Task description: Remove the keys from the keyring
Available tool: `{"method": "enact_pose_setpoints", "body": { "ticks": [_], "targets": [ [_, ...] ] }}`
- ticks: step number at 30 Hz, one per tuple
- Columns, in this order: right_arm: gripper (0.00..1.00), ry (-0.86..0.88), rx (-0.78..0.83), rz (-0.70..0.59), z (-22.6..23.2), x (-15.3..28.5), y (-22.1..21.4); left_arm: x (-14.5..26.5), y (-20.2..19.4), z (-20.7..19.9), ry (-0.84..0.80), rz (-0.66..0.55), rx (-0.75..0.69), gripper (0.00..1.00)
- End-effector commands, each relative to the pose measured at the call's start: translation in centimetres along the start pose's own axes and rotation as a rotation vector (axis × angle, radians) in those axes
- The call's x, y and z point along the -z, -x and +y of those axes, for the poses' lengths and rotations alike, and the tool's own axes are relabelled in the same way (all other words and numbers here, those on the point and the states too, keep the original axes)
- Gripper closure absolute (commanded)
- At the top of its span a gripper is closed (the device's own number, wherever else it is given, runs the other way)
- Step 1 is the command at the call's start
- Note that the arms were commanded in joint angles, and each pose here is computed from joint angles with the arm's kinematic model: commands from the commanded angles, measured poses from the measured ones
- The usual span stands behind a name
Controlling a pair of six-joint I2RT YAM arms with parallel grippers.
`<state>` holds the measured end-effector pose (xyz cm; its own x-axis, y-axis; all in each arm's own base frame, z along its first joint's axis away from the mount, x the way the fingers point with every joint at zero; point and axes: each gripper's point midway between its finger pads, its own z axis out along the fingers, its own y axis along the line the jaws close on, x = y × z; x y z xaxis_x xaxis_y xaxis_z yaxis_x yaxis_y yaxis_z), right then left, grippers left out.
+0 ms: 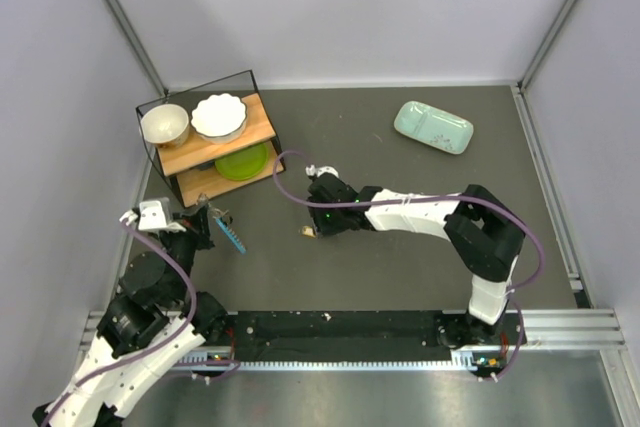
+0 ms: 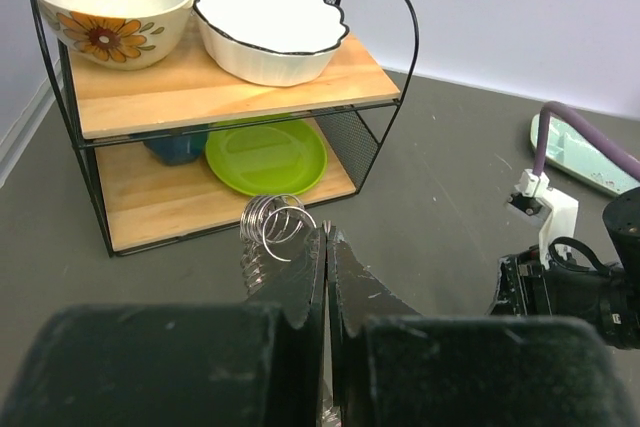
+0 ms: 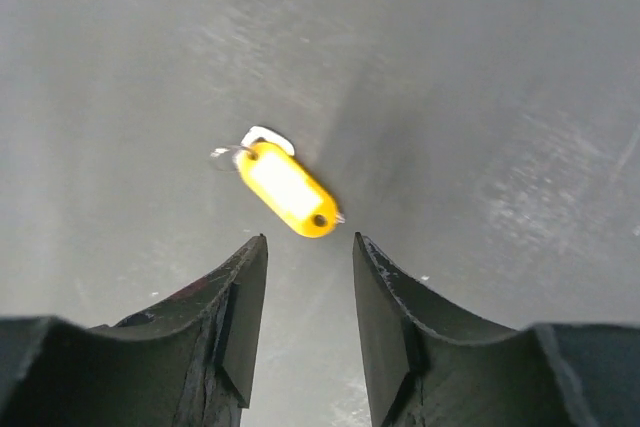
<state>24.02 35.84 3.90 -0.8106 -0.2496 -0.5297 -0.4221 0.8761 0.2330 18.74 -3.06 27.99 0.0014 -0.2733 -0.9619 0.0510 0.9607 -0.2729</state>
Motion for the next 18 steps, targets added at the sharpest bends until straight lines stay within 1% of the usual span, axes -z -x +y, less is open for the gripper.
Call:
{"method": "enact_pose_setpoints", "body": {
  "ticks": [1,3,6,8,18],
  "targets": [
    [0.57,0.127,0.003,-0.12,4.4,1.2,4.4,0.3,2.1,0.3,0.011,-0.078,0.053,1.0],
    [0.53,0.103,0.002,-0.137,4.7,1.2,4.6,0.5,2.4,0.5,0.012,-0.09,0.057,1.0],
    [0.5,0.062,0.001,-0.15,5.1,1.0,4.7,0.8,2.6,0.8,0.016,-0.106,0.068,1.0],
    [0.5,0.031,0.002,-0.127,4.9,0.2,4.0,0.8,2.7,0.8,0.013,-0.111,0.072,1.0],
    [0.51,-0.05,0.012,-0.107,5.1,-1.7,3.5,0.8,2.7,0.7,0.009,-0.114,0.077,1.0]
  ]
}}
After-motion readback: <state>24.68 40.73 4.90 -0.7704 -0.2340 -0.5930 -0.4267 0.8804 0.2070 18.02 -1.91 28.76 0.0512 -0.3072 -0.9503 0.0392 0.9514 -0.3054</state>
